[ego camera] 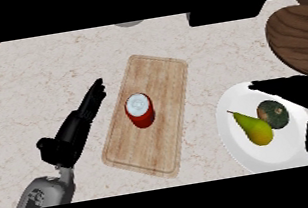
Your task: Pick the squash from the plate and place it in the bowl
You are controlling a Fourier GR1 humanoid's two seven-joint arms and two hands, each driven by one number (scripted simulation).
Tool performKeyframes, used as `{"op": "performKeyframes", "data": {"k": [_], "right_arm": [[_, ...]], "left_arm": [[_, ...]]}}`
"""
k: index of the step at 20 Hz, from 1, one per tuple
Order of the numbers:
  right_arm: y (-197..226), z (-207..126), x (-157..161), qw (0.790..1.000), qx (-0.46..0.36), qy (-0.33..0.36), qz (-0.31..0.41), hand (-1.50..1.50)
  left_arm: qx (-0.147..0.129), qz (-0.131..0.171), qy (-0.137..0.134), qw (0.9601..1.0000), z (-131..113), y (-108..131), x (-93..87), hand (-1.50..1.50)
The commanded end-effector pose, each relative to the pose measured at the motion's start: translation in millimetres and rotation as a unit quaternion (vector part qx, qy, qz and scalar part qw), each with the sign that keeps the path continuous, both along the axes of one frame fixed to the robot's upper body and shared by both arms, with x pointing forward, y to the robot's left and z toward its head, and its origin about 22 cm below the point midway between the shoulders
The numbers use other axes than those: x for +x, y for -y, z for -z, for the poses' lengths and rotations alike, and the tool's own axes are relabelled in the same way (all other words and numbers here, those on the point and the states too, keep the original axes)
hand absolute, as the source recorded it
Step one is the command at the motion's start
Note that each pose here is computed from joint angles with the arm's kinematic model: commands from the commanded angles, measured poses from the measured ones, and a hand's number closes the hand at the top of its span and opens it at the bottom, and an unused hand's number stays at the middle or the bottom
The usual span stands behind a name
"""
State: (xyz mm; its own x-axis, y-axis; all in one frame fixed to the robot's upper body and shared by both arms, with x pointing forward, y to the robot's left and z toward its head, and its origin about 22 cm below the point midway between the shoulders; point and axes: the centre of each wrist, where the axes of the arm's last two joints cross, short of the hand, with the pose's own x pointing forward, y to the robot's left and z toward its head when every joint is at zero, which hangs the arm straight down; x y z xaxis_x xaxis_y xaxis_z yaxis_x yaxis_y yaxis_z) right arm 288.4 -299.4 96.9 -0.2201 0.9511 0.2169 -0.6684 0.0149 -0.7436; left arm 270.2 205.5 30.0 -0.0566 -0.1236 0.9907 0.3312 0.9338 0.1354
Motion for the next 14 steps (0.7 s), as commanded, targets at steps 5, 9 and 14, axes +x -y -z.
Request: {"op": "performKeyframes", "data": {"k": [5, 9, 14], "right_arm": [[28, -8, -11, 0.998, 0.008, 0.066, 0.005, -1.5], [7, 19, -26, 0.996, -0.013, 0.092, 0.014, -1.5], [9, 55, -11, 0.995, -0.021, 0.093, 0.031, -1.5]], "left_arm": [[0.001, 0.006, -0.009, 0.9999, -20, 5, -21.0, 0.0], [0.008, 0.004, 0.001, 1.0, -7, 1, 5.0, 0.0], [-0.009, 0.006, 0.0, 0.9999, 4, -1, 8.7, 0.0]]}}
